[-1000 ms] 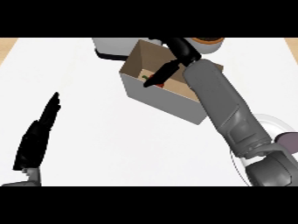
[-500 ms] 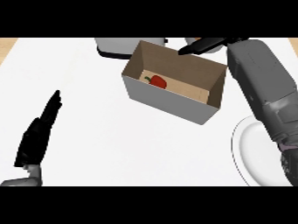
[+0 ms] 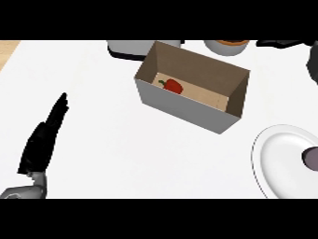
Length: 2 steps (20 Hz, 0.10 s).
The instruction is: Pick the bell pepper from the plate and place it in the cardboard box
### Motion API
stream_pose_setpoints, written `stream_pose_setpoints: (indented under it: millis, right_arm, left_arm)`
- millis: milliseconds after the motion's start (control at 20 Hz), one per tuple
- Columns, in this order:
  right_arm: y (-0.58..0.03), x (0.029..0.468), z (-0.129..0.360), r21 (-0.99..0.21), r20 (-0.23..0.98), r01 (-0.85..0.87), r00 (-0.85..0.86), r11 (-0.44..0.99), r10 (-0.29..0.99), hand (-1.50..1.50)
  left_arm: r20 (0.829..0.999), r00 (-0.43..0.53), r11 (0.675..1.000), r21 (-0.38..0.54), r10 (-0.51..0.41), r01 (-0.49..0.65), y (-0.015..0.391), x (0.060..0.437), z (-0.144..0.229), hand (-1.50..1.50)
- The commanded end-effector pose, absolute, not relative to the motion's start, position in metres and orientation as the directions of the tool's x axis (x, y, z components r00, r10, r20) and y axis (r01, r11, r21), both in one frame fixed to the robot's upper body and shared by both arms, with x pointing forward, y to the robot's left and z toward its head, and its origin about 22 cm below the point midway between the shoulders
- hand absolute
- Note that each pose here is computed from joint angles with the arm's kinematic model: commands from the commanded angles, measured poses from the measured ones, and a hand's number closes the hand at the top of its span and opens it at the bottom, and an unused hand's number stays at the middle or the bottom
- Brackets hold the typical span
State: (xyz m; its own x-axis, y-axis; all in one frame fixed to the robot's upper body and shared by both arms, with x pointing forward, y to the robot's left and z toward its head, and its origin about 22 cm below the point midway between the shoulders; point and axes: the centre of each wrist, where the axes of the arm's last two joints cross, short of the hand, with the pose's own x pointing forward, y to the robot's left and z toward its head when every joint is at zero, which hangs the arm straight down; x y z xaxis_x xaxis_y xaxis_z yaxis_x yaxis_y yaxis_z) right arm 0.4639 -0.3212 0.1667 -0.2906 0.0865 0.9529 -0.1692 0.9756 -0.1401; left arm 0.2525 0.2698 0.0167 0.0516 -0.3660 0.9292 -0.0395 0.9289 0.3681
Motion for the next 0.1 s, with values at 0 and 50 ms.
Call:
stream_pose_setpoints:
  millis: [0, 50]
  right_arm:
    - [-0.3756, 0.4480, 0.1868, -0.140, 0.949, -0.153, -0.304, 0.978, 0.088, -1.50]
    - [-0.3718, 0.4484, 0.1793, -0.175, 0.947, -0.163, -0.298, 0.971, 0.121, -1.50]
  left_arm:
    - [0.932, 0.032, 0.931, 0.362, -0.361, -0.037, 0.2626, 0.2555, 0.0149, 0.00]
    - [0.932, 0.027, 0.931, 0.363, -0.362, -0.036, 0.2664, 0.2566, 0.0170, 0.00]
